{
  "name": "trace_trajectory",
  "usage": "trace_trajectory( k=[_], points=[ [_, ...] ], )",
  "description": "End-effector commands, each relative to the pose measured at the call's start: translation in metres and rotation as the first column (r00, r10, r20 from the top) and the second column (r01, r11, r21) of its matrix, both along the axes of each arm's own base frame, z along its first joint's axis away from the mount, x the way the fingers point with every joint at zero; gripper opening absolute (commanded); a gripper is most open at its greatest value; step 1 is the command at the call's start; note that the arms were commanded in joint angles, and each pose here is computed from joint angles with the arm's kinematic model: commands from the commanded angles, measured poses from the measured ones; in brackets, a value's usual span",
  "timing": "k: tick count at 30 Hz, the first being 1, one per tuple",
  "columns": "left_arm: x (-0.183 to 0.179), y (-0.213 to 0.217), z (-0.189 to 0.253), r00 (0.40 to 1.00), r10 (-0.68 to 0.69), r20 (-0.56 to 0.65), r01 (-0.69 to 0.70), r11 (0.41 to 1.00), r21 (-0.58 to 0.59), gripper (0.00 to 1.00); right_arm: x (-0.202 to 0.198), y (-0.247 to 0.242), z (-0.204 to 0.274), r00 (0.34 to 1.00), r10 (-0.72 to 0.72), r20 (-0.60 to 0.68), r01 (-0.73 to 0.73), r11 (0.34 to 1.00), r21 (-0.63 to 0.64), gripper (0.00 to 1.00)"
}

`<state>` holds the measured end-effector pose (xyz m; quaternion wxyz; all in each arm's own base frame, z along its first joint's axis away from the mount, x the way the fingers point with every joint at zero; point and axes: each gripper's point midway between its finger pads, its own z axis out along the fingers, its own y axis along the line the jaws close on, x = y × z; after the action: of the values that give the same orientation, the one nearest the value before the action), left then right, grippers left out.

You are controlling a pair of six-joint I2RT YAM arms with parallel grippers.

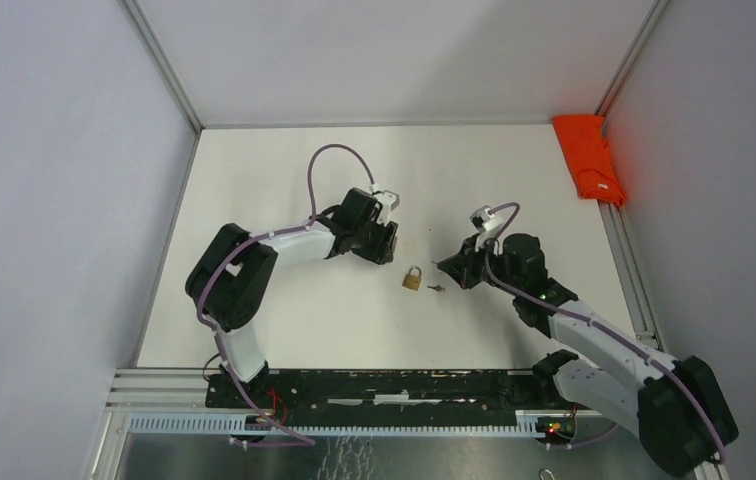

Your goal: Unlock with the key

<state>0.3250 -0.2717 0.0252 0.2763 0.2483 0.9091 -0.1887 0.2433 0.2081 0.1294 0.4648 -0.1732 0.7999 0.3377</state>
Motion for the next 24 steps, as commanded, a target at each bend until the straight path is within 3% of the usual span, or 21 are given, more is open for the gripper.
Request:
trace_trajectory(
  k=[1,14,24],
  points=[
    [-0.008,-0.025,0.009,0.988,-0.144,0.054,0.149,0.983,-0.108,0.02,0.014,0.029,0.036,0.993,0.086,0.078,-0.096,0.987,0.132,0.00],
    [0.002,-0.023,0.002,0.988,-0.133,0.080,0.142,0.983,-0.115,0.02,0.049,0.074,0.012,0.965,0.236,-0.112,-0.185,0.921,0.344,0.00],
    [0.005,-0.021,0.001,0.990,-0.121,0.076,0.129,0.985,-0.114,0.02,0.074,0.066,-0.029,0.954,0.165,-0.249,-0.081,0.945,0.317,0.00]
  ],
)
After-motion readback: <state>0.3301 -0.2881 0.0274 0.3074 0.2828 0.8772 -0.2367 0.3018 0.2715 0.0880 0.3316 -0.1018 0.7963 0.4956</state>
